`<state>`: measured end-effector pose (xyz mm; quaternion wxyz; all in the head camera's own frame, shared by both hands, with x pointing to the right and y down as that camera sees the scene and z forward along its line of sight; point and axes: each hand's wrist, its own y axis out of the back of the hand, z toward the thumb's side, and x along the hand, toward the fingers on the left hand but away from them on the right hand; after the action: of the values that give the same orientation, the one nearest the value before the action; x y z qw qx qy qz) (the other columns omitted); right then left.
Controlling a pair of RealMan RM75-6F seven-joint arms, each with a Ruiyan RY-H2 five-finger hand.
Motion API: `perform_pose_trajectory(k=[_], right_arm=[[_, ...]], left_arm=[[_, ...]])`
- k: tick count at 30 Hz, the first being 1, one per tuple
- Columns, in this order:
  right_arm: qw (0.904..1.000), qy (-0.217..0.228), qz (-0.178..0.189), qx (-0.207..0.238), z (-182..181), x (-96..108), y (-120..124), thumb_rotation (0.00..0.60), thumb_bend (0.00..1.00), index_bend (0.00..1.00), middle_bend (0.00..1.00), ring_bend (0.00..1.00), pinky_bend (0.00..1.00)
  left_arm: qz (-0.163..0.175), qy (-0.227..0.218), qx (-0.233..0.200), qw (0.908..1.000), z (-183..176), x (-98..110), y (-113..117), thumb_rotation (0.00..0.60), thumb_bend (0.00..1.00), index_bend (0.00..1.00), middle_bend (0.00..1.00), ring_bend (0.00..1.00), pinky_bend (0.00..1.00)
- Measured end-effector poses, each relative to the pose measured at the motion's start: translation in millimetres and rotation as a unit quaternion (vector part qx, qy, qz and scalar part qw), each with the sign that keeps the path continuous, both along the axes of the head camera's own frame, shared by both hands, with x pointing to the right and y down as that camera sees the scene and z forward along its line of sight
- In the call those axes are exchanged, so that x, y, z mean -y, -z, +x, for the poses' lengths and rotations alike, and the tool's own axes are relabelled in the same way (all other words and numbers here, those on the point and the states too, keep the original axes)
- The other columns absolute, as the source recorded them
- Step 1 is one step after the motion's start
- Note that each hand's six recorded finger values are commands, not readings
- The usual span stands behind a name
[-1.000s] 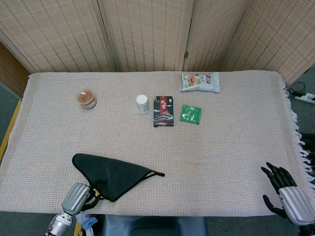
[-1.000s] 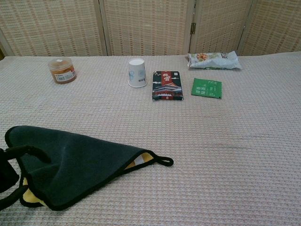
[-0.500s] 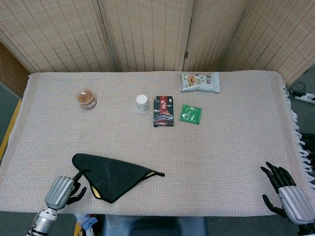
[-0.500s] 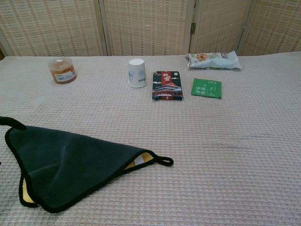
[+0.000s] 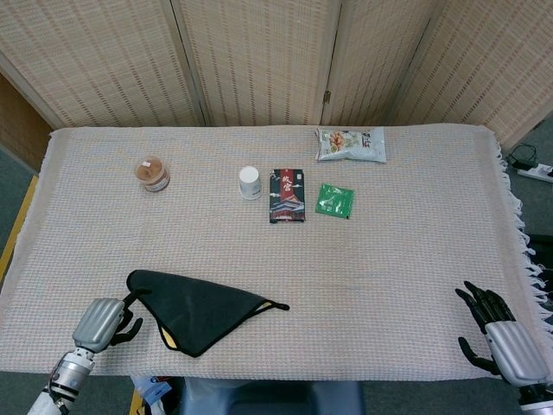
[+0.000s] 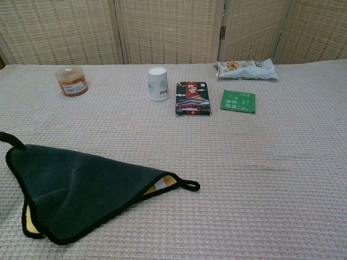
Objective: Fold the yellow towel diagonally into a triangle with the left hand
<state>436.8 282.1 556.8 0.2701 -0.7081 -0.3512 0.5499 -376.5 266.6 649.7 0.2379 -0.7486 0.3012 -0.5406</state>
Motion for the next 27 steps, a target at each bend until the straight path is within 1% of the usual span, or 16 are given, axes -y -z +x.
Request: perform_pose_trajectory(k=[3,8,12,17,27], right_arm=[[1.0,-0.002,0.0,-0.001,2,1,0,0.6,0.49,0.0,0.0,0.0,0.0],[1.0,-0.003,-0.002,-0.002,3,2,-1,0.6,0.49,0.0,0.0,0.0,0.0],[1.0,-0.004,-0.003,-0.003,3,2,-3,0.6,0.49,0.0,0.0,0.0,0.0],[1.0,-0.007,-0.003,-0.005,4,3,-4,0.6,0.49,0.0,0.0,0.0,0.0],[0.9999,-0.01,-0.006,-0.007,6,4,-7,0.6,0.49,0.0,0.0,0.0,0.0]], left_arm=[[-0.031,-0.002,0.024,0.9992,-7,4,-9,0.6,0.65,0.23,1.0,1.0,1.0],[-0.064,-0.002,0.05,0.9967,-18,10,-20,0.6,0.66,0.19,1.0,1.0,1.0],[-0.073,-0.001,0.062,0.9954,-24,16,-27,0.6,0.66,0.17,1.0,1.0,1.0],[-0.079,-0.005,0.066,0.9947,-25,19,-34,0.6,0.66,0.17,1.0,1.0,1.0],[-0.096,-0.026,0.067,0.9927,-17,11,-42,0.6,0.66,0.18,1.0,1.0,1.0]])
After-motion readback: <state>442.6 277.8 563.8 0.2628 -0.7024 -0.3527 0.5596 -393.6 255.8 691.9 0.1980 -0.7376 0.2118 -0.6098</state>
